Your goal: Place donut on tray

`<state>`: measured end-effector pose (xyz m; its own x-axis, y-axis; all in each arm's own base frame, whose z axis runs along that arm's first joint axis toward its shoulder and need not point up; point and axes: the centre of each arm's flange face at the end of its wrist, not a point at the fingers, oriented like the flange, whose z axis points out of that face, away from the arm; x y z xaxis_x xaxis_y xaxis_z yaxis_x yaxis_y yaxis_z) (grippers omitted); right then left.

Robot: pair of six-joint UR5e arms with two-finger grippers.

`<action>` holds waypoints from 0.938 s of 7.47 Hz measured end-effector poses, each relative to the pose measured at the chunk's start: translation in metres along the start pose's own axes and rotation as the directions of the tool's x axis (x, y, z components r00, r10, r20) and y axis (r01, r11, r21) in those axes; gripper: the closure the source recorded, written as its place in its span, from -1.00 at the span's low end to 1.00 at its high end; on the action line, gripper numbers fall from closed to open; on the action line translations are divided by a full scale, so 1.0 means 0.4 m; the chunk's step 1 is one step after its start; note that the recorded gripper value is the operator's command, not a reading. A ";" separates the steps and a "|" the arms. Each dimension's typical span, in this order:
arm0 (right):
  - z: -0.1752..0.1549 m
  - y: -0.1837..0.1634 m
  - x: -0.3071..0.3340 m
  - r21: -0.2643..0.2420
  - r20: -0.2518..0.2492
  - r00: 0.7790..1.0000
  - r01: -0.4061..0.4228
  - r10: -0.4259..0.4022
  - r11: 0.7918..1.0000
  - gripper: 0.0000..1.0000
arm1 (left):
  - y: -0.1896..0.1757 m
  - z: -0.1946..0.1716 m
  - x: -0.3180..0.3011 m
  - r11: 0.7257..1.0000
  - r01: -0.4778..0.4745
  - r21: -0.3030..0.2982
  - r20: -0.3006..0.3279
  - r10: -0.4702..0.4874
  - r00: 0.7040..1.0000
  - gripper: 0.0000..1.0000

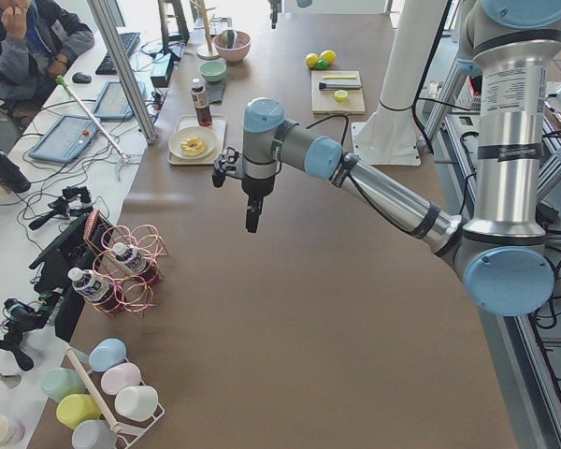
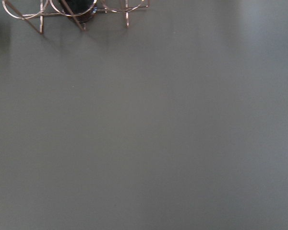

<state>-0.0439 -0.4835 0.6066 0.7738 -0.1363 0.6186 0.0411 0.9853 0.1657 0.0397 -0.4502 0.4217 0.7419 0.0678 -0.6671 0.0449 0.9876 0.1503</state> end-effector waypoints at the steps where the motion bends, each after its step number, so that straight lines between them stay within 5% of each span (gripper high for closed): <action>1: 0.008 0.011 0.024 -0.006 -0.015 1.000 0.017 -0.017 1.000 -1.00 | 0.050 -0.014 -0.121 0.999 -0.046 -0.006 0.017 0.047 0.999 -0.94; 7: -0.002 0.000 0.033 0.002 -0.006 1.000 0.028 -0.028 1.000 -1.00 | 0.375 0.095 -0.557 0.994 -0.103 -0.026 0.065 0.104 0.992 -0.95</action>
<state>-0.0331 -0.4853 0.6141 0.7761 -0.1637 0.6090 0.0619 0.9808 0.1847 -0.0933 -0.3226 0.6206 0.7842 0.1610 -0.5993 -0.0489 0.9788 0.1989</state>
